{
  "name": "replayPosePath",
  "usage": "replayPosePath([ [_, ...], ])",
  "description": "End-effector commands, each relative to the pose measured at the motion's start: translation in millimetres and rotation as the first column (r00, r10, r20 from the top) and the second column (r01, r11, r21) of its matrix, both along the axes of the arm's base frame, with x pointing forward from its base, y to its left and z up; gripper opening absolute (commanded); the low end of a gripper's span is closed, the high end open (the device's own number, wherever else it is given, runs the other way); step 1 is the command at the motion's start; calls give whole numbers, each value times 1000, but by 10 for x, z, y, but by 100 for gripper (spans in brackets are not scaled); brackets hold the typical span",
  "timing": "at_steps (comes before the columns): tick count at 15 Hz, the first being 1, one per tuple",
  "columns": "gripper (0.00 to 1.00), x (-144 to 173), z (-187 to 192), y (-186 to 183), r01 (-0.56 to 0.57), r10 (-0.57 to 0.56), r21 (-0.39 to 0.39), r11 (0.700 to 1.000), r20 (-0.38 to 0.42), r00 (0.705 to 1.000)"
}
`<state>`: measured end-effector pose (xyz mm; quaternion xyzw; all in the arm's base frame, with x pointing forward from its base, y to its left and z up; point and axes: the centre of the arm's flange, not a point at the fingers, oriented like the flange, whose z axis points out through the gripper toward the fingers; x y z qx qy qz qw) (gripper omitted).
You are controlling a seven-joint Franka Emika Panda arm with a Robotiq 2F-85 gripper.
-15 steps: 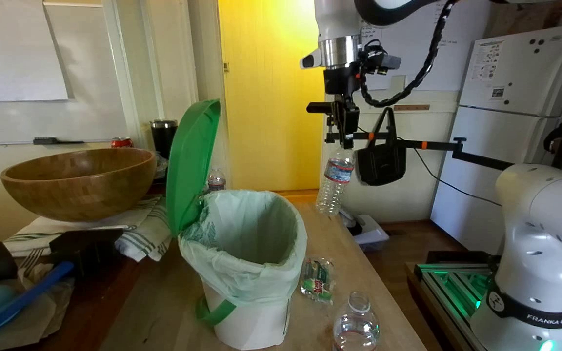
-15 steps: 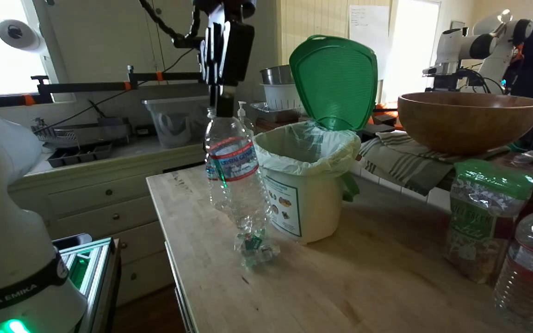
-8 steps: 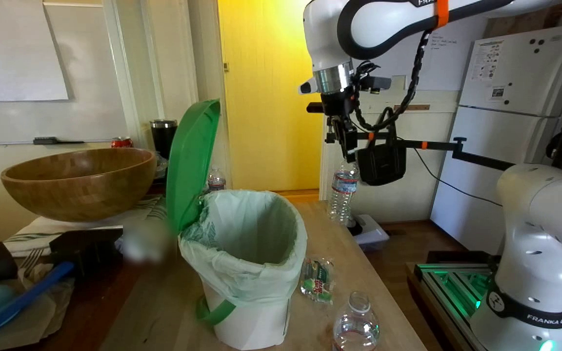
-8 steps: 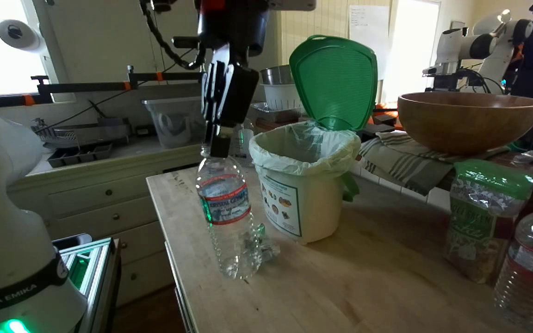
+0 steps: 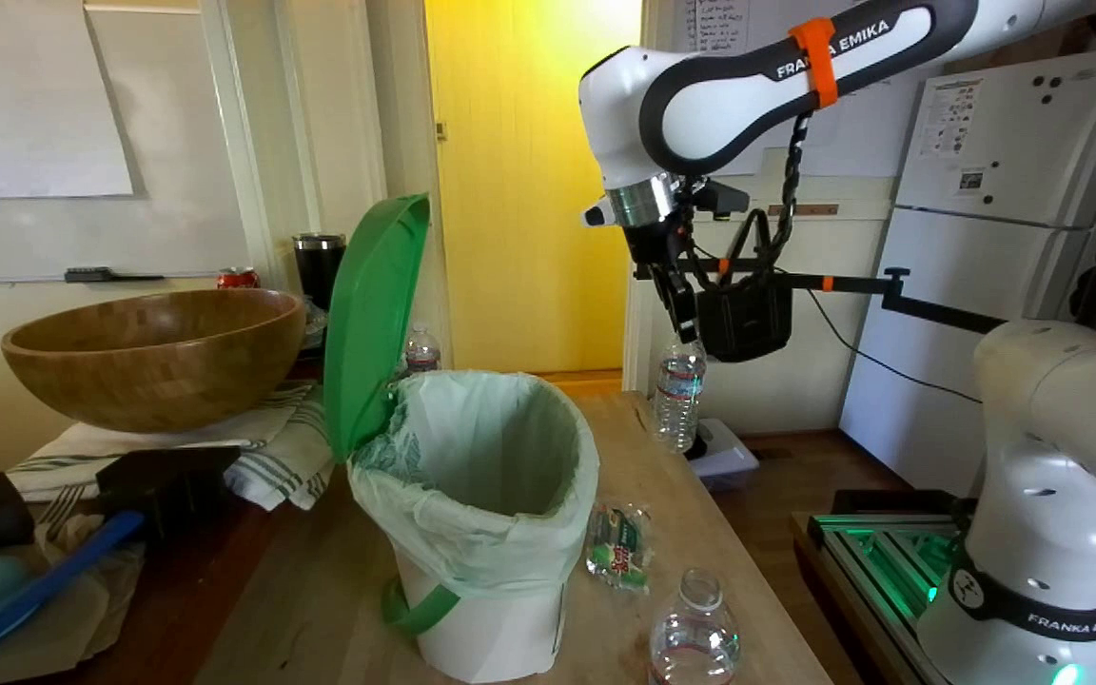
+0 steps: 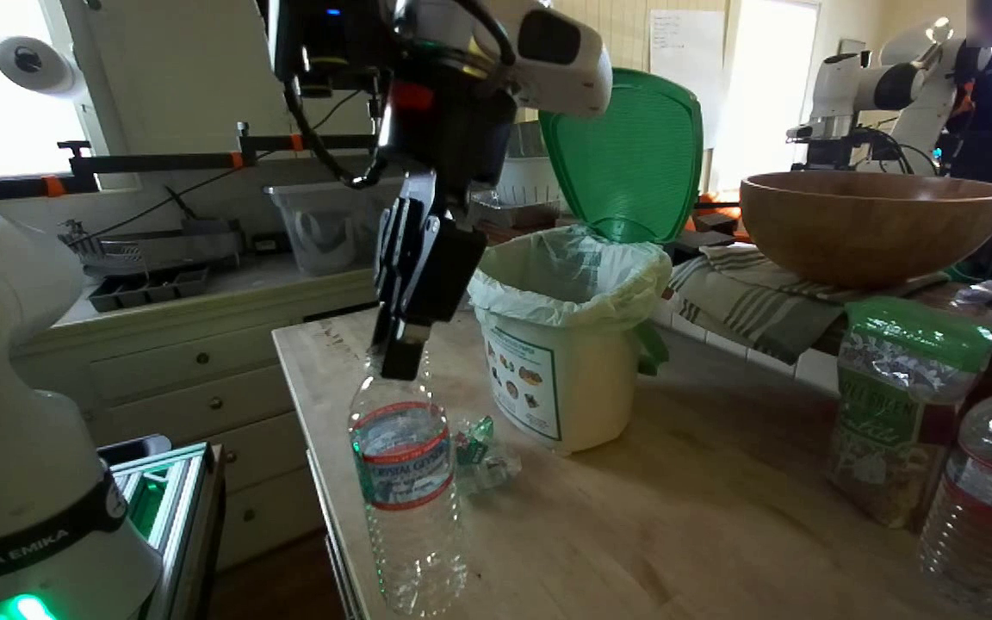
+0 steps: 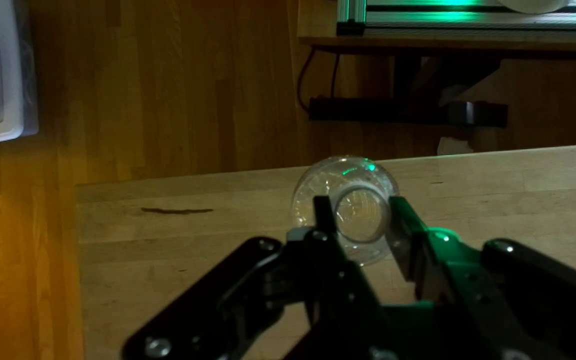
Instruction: Take the water bottle out of the bin and put it on the countertop.
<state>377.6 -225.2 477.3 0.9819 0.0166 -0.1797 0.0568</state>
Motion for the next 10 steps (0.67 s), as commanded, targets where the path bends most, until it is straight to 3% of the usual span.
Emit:
replayPosePath([
  [1, 8, 14, -200, -66, 10, -10, -35, 999, -3, 1000],
  [10, 8, 104, -391, -141, 55, -54, -8, 998, 83, 995],
])
